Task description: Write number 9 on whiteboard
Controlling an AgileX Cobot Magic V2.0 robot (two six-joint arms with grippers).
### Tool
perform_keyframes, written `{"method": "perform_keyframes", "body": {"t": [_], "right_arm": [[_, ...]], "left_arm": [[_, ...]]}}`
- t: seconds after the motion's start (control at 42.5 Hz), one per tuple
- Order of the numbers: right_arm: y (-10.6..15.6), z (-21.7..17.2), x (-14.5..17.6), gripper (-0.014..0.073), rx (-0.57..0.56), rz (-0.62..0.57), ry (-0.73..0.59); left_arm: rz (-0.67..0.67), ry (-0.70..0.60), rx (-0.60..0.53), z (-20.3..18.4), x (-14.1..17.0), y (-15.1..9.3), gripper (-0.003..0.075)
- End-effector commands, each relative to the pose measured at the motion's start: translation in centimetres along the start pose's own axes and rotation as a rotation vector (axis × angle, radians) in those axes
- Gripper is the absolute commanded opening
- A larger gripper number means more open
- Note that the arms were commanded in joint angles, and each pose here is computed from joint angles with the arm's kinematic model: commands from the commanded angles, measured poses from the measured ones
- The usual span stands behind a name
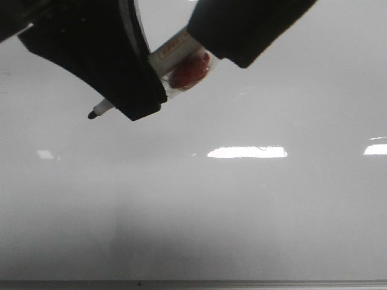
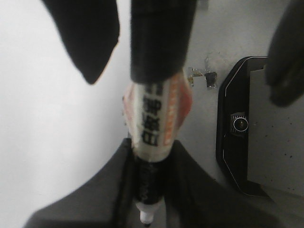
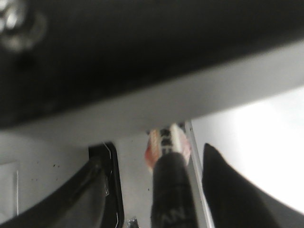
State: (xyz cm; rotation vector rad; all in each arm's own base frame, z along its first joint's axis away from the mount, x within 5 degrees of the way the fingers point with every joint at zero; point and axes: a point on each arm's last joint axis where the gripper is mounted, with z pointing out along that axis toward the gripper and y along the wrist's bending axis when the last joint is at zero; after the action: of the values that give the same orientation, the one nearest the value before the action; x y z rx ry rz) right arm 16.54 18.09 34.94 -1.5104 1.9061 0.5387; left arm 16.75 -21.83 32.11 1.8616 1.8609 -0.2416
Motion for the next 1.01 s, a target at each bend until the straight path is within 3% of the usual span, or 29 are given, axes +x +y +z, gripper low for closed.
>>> {"method": "perform_keyframes", "body": {"t": [0.0, 0.353, 0.423, 0.541, 0.611, 0.682, 0.799, 0.987], "right_arm": [[-0.1, -1.2, -1.4, 0.0377, 0.040, -0.001, -0.101], [0.1, -1.2, -1.2, 0.0090, 0.023, -0.008, -0.074], [0.1, -1.2, -1.2, 0.0047, 0.023, -0.008, -0.074], [0.0, -1.2, -1.2, -0.0031, 0.024, -0.008, -0.076], [0.0, -1.2, -1.2, -0.0061, 0.026, -0.009, -0.076], [-0.1, -1.3, -1.1, -0.0066, 0.033, -0.007, -0.072], [-0.8, -2.2, -0.3, -0.0065, 0.092, 0.019, -0.032], [-2.2, -5.2, 1.9, -0.0065, 0.254, 0.205, 0.023]], "left_arm": [[0.005, -0.088, -0.047, -1.8, -1.0, 0.0, 0.0008], [0.005, -0.088, -0.047, -1.8, -1.0, 0.0, 0.0039], [0.005, -0.088, -0.047, -1.8, -1.0, 0.0, 0.0101], [0.003, -0.097, -0.055, -1.8, -1.1, 0.1, 0.0285], [0.005, -0.115, -0.072, -2.1, -1.2, 0.2, 0.0385], [0.002, -0.119, -0.087, -2.7, -1.1, 0.2, 0.0432], [-0.065, -0.119, -0.156, -4.7, -0.2, 0.3, 0.0431], [-0.254, -0.150, -0.254, -8.1, 2.9, 0.5, 0.0431]]}}
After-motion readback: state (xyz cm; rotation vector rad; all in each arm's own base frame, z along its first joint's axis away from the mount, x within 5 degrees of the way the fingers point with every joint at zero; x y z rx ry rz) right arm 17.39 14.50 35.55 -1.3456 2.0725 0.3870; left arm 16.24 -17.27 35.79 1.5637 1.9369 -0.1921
